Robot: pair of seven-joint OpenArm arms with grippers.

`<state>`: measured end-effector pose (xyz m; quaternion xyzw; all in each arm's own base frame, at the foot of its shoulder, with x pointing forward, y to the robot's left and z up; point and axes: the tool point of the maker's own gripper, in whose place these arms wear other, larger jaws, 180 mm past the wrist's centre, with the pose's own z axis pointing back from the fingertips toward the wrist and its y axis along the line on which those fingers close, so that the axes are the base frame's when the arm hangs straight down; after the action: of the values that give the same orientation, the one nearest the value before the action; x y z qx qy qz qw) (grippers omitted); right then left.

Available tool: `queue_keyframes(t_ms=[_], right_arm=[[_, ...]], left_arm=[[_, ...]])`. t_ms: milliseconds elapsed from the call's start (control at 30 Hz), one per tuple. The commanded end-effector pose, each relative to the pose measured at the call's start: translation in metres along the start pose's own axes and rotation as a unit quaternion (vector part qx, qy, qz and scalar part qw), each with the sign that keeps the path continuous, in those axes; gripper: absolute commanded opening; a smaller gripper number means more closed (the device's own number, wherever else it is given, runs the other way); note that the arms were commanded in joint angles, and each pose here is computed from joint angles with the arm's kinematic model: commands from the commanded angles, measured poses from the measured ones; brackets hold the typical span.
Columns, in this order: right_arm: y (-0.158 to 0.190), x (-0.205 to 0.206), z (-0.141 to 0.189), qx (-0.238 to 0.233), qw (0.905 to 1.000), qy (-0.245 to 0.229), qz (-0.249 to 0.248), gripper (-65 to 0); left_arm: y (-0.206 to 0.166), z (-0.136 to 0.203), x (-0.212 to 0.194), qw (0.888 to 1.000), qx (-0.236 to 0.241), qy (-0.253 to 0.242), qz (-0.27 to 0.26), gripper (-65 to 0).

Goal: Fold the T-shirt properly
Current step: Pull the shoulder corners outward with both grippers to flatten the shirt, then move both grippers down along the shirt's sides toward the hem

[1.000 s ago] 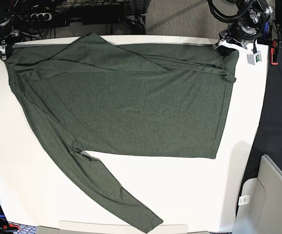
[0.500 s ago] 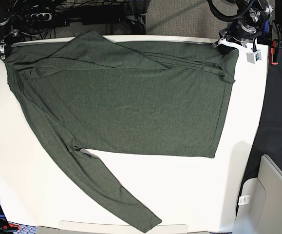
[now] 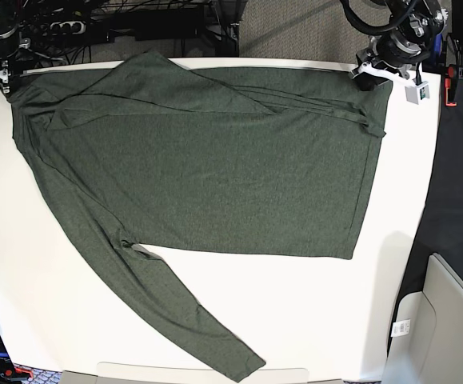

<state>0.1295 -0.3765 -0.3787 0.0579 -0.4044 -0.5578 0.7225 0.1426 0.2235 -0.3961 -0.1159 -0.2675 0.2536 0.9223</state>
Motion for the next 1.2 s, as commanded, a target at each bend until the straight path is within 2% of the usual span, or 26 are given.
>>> queue_keyframes(t_ms=[0,300,567,700,900,1067,1167], right_arm=[[0.003,0.018,0.008,0.006,0.9997,-0.024,0.006,-43.4],[-0.006,0.039,0.024,-0.005,0.9986,-0.051,0.016,-43.4],[0.02,0.058,0.038,0.023,0.9956,-0.081,0.041,-43.4],[0.032,0.078,0.047,0.036,0.9918,-0.111,0.052,-43.4],[0.061,0.11,0.043,0.051,0.9816,-0.145,0.113,-43.4],[0.099,0.116,0.03,0.078,0.9711,-0.157,0.162,-43.4],[0.132,0.106,0.017,0.098,0.961,-0.157,0.206,-43.4]], left_arm=[[0.012,0.009,0.004,1.0,0.017,-0.01,0.0,-48.5],[0.045,0.026,0.017,0.997,0.061,-0.039,0.024,-48.5],[0.029,0.036,0.052,0.994,0.051,-0.093,0.006,-48.5],[0.018,0.034,0.077,0.992,0.036,-0.122,-0.002,-48.5],[-0.011,0.028,0.121,0.985,-0.003,-0.174,-0.004,-48.4],[-0.052,0.015,0.146,0.983,-0.054,-0.171,-0.022,-48.3],[-0.073,0.004,0.152,0.983,-0.081,-0.164,-0.033,-48.3]])
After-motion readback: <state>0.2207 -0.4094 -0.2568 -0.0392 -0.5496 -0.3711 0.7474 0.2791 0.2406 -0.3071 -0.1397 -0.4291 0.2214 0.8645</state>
